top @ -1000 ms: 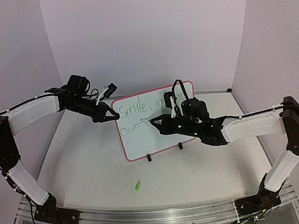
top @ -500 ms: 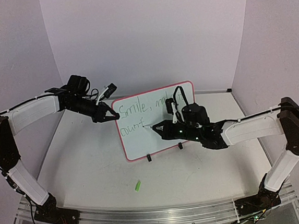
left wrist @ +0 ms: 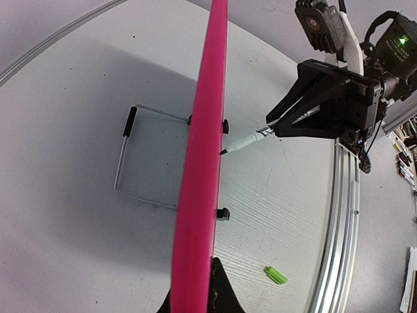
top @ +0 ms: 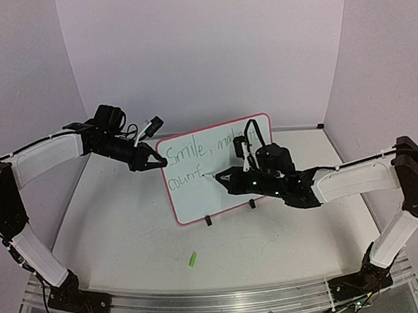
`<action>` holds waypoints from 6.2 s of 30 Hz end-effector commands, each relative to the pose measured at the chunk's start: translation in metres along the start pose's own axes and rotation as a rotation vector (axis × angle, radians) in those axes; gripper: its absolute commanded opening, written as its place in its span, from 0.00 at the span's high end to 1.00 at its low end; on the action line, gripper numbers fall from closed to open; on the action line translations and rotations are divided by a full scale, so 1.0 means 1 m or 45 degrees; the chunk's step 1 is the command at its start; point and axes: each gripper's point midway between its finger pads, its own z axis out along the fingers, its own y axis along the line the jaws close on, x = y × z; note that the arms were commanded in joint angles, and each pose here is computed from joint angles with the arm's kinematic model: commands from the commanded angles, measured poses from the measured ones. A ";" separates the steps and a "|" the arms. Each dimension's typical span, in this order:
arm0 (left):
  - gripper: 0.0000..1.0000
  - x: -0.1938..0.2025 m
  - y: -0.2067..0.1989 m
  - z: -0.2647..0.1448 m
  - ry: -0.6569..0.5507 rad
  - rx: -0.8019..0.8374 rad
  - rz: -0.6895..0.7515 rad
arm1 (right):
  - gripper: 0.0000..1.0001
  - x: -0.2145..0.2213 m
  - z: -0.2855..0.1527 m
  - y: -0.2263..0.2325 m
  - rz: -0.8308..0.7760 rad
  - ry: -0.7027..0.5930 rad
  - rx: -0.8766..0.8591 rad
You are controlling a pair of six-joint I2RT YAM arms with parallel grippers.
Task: Write a sentence on the whiteboard
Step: Write a sentence on the whiteboard, then place the whiteboard at the center of the board, then pick up the pen cap from the center of the board.
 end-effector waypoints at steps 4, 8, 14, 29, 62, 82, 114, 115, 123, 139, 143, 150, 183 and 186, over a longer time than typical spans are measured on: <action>1.00 -0.003 0.019 -0.007 0.025 -0.168 0.114 | 1.00 -0.033 -0.022 0.010 -0.046 -0.137 -0.021; 1.00 -0.003 0.019 -0.007 0.025 -0.168 0.113 | 1.00 -0.024 -0.018 0.004 -0.041 -0.108 -0.009; 1.00 -0.002 0.020 -0.006 0.028 -0.167 0.109 | 1.00 -0.017 -0.013 0.001 -0.036 -0.086 -0.007; 1.00 -0.002 0.020 -0.006 0.028 -0.165 0.108 | 1.00 -0.011 -0.001 -0.002 -0.025 -0.061 0.002; 0.94 -0.002 0.025 -0.007 0.026 -0.202 0.089 | 1.00 -0.050 -0.065 0.026 -0.171 -0.236 -0.103; 0.39 -0.011 0.032 -0.023 -0.022 -0.351 0.120 | 1.00 -0.055 -0.085 0.016 -0.128 -0.264 -0.024; 0.23 0.093 -0.013 -0.018 -0.207 -0.798 -0.625 | 1.00 -0.006 -0.164 -0.036 -0.122 -0.087 0.096; 0.24 0.098 -0.018 -0.017 -0.225 -0.793 -0.652 | 1.00 -0.006 -0.166 -0.039 -0.108 -0.095 0.108; 0.28 0.142 -0.046 -0.010 -0.186 -0.769 -0.793 | 1.00 0.001 -0.170 -0.054 -0.021 -0.120 0.174; 0.28 0.194 -0.142 0.102 0.307 -0.733 -0.545 | 1.00 0.013 -0.148 -0.055 -0.001 -0.010 0.180; 0.33 0.196 -0.144 0.121 0.349 -0.752 -0.515 | 1.00 0.012 -0.149 -0.053 0.002 -0.014 0.172; 0.56 0.208 -0.142 0.126 0.409 -0.774 -0.531 | 1.00 0.011 -0.155 -0.057 0.012 -0.047 0.192; 1.00 0.232 -0.149 0.140 0.550 -0.781 -0.410 | 1.00 0.032 -0.137 -0.026 -0.065 0.175 -0.021; 1.00 0.219 -0.156 0.145 0.461 -0.706 -0.357 | 1.00 0.044 -0.132 -0.015 -0.090 0.296 -0.129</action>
